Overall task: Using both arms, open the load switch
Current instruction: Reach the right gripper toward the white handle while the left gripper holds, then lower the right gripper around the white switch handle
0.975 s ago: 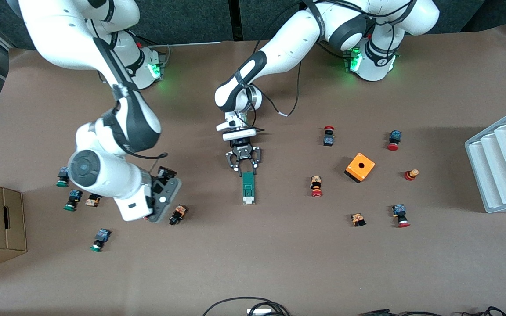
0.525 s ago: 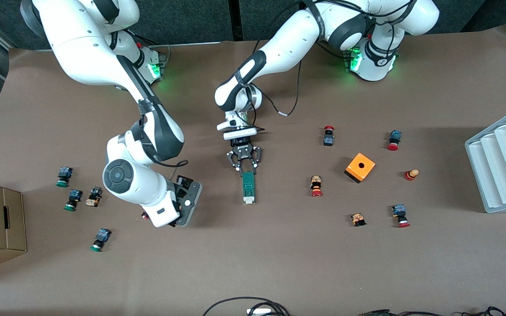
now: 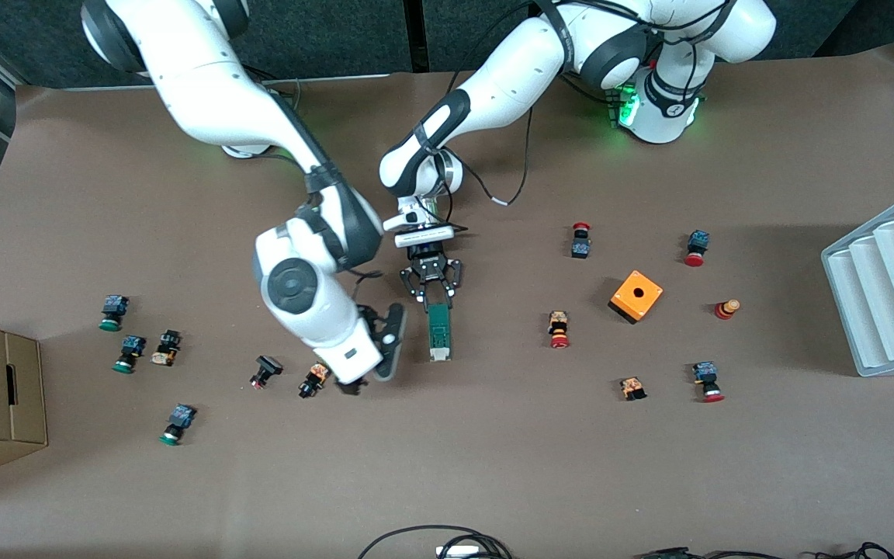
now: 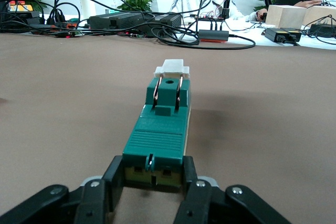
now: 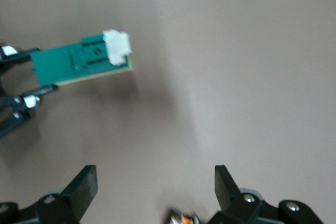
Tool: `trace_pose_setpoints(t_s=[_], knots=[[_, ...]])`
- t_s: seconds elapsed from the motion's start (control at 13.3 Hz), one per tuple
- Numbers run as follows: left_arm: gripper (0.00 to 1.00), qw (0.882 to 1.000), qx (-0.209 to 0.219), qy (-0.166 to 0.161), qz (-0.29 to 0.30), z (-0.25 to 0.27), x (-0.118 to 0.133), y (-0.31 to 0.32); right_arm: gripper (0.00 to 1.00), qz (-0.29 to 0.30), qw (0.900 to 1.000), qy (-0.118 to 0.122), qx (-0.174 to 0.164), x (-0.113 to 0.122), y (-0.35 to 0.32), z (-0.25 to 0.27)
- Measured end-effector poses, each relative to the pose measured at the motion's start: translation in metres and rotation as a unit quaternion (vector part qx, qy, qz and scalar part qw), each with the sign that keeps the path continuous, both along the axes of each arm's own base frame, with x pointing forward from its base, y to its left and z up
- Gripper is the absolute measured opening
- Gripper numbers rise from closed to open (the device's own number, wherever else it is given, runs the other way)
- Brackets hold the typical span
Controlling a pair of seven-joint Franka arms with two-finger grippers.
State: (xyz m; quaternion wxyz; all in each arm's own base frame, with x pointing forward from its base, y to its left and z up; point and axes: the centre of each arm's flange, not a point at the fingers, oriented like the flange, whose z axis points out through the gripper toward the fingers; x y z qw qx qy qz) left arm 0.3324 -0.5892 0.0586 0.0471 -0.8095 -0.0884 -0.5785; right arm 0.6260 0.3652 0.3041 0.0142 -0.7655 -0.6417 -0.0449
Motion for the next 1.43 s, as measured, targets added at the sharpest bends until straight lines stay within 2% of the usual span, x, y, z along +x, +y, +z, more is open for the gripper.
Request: trace_pose_setpoints(t_s=[0.38,0.6,0.82,1.12,1.43], knots=[[0.49,1.000,0.000,0.000,0.000,0.000,0.000,0.000,1.00,0.044,0.999,0.006,-0.010,-0.030,0.051,-0.039],[0.49,1.000,-0.001,0.000,0.000,0.000,0.000,0.000,1.00,0.044,0.999,-0.026,0.005,-0.026,0.059,-0.042],[0.49,1.000,-0.001,0.000,0.000,0.000,0.000,0.000,1.00,0.045,0.998,-0.042,0.008,-0.025,0.064,-0.058],[0.49,1.000,-0.001,0.000,0.000,0.000,0.000,0.000,1.00,0.044,0.997,-0.061,0.004,-0.030,0.078,-0.062],[0.49,1.000,-0.001,0.000,0.000,0.000,0.000,0.000,1.00,0.046,0.997,-0.066,0.005,-0.035,0.093,-0.069]])
